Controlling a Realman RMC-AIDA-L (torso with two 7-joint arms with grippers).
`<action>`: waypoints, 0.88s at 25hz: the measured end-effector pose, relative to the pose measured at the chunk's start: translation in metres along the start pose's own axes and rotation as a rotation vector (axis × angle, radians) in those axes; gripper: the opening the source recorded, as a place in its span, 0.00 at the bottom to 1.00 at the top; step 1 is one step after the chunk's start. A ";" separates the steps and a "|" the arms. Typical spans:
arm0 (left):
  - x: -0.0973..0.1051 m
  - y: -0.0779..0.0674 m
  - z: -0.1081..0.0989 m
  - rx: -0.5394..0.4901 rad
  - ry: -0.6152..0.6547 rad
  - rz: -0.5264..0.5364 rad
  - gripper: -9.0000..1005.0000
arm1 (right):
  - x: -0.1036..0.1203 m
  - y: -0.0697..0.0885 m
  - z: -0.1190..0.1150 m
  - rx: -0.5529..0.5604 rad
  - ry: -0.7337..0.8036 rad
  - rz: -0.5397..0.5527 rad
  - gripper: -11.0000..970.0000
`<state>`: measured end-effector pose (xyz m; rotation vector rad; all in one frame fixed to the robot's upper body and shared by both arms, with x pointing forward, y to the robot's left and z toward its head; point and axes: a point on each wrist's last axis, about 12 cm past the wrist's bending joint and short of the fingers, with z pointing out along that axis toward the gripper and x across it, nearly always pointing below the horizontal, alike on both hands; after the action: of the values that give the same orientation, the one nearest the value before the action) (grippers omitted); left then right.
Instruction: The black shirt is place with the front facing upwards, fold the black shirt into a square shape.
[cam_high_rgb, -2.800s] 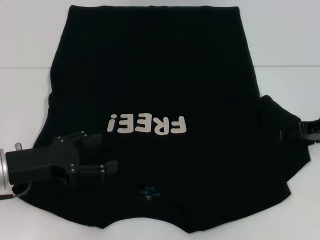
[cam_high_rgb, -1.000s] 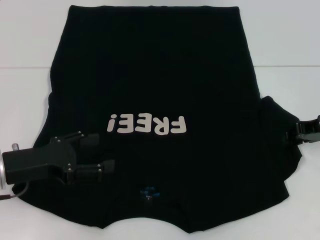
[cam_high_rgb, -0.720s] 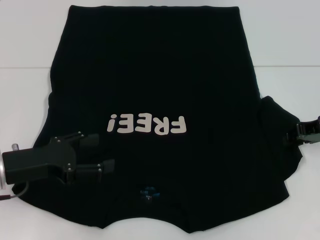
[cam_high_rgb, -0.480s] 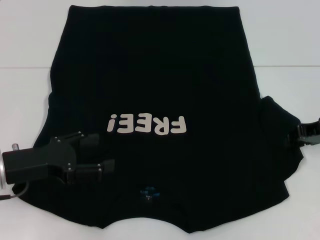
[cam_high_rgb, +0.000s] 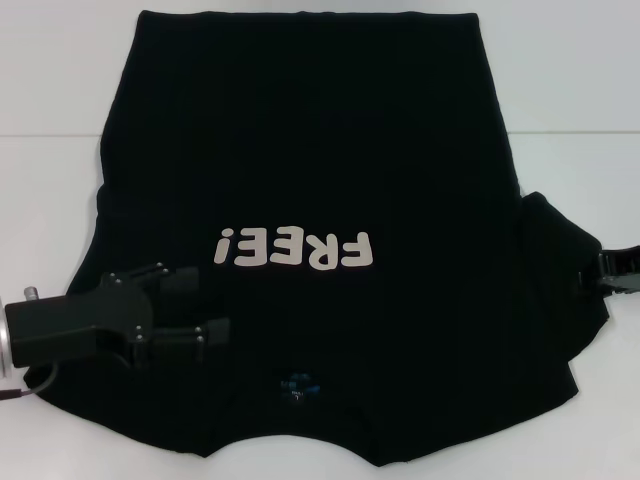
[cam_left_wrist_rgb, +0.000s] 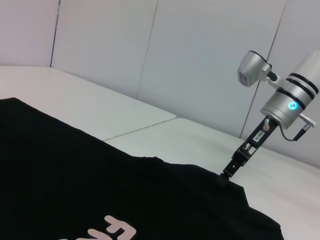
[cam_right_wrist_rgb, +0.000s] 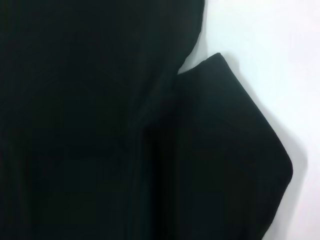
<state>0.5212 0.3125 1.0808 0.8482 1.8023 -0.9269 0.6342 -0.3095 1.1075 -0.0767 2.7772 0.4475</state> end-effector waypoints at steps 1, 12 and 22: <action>0.000 0.000 0.000 0.000 0.000 -0.002 0.93 | 0.000 0.001 0.000 -0.002 0.001 -0.001 0.32; -0.002 0.001 -0.001 -0.002 0.002 0.001 0.93 | 0.001 0.003 0.001 0.018 0.023 -0.038 0.21; -0.002 0.001 -0.002 0.000 0.003 0.002 0.93 | -0.001 0.002 -0.001 0.023 0.010 -0.038 0.03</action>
<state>0.5222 0.3148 1.0831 0.8512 1.8035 -0.9251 0.6349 -0.3082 1.1096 -0.1269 2.7844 0.4070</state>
